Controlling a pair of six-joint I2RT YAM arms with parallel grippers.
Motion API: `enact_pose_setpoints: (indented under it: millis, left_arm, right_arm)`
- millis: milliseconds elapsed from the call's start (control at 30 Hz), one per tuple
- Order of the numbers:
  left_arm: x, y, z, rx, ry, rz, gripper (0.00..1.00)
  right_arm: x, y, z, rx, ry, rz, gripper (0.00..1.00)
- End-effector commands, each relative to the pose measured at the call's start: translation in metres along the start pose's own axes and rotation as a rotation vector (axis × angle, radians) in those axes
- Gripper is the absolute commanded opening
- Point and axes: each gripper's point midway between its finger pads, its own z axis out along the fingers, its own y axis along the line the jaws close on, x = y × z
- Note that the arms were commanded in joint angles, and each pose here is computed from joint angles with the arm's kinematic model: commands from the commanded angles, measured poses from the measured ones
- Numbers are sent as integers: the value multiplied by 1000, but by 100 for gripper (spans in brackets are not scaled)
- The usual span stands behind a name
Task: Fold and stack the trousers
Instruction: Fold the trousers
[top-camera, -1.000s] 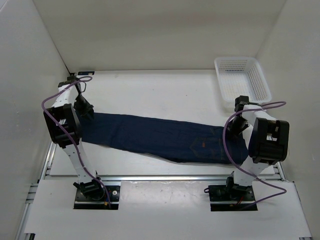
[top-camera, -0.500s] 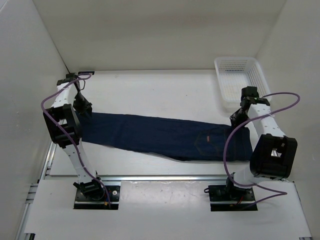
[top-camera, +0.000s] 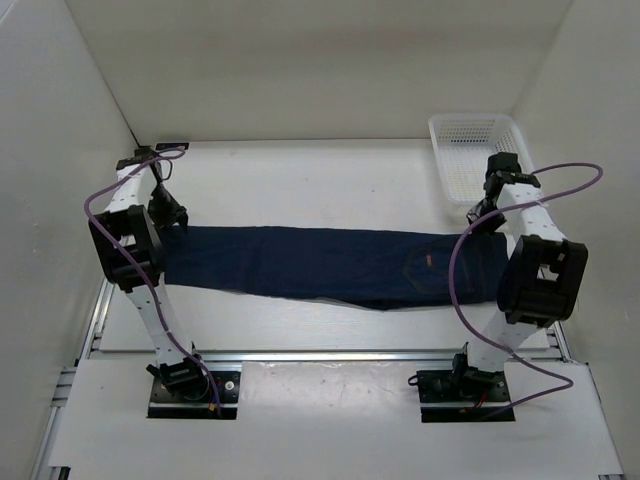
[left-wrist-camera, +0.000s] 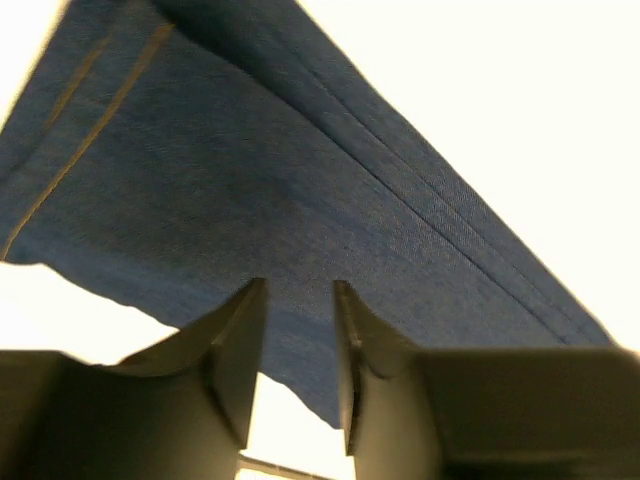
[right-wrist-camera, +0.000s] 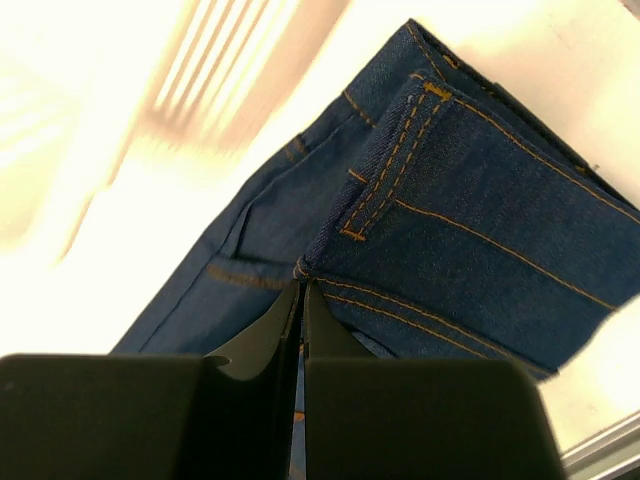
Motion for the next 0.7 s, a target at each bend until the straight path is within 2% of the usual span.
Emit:
enact_pose_setpoints:
  millis: [0, 133, 233, 300, 367, 467, 633, 667]
  left_arm:
    - [-4, -27, -12, 103, -21, 86, 46]
    - [-6, -40, -7, 97, -18, 87, 48]
    - [-25, -31, -6, 82, -50, 46, 50]
    - [-28, -27, -2, 82, -17, 28, 50]
    - [-41, -23, -5, 86, -35, 17, 53]
    - [-50, -8, -8, 81, -40, -20, 53]
    - [-63, 7, -4, 14, -51, -40, 35]
    - [-66, 8, -6, 4, -56, -40, 35]
  right_arm:
    - [-11, 8, 5, 9, -32, -7, 0]
    - [-6, 8, 6, 11, -25, -17, 0]
    - [-6, 5, -2, -1, -38, -25, 0]
    - [0, 0, -1, 9, -27, -29, 0]
    - [-1, -2, -7, -2, -39, -37, 0]
    - [4, -7, -7, 1, -37, -47, 0]
    - [13, -8, -5, -29, -24, -54, 0]
    - [17, -11, -2, -20, -14, -57, 0]
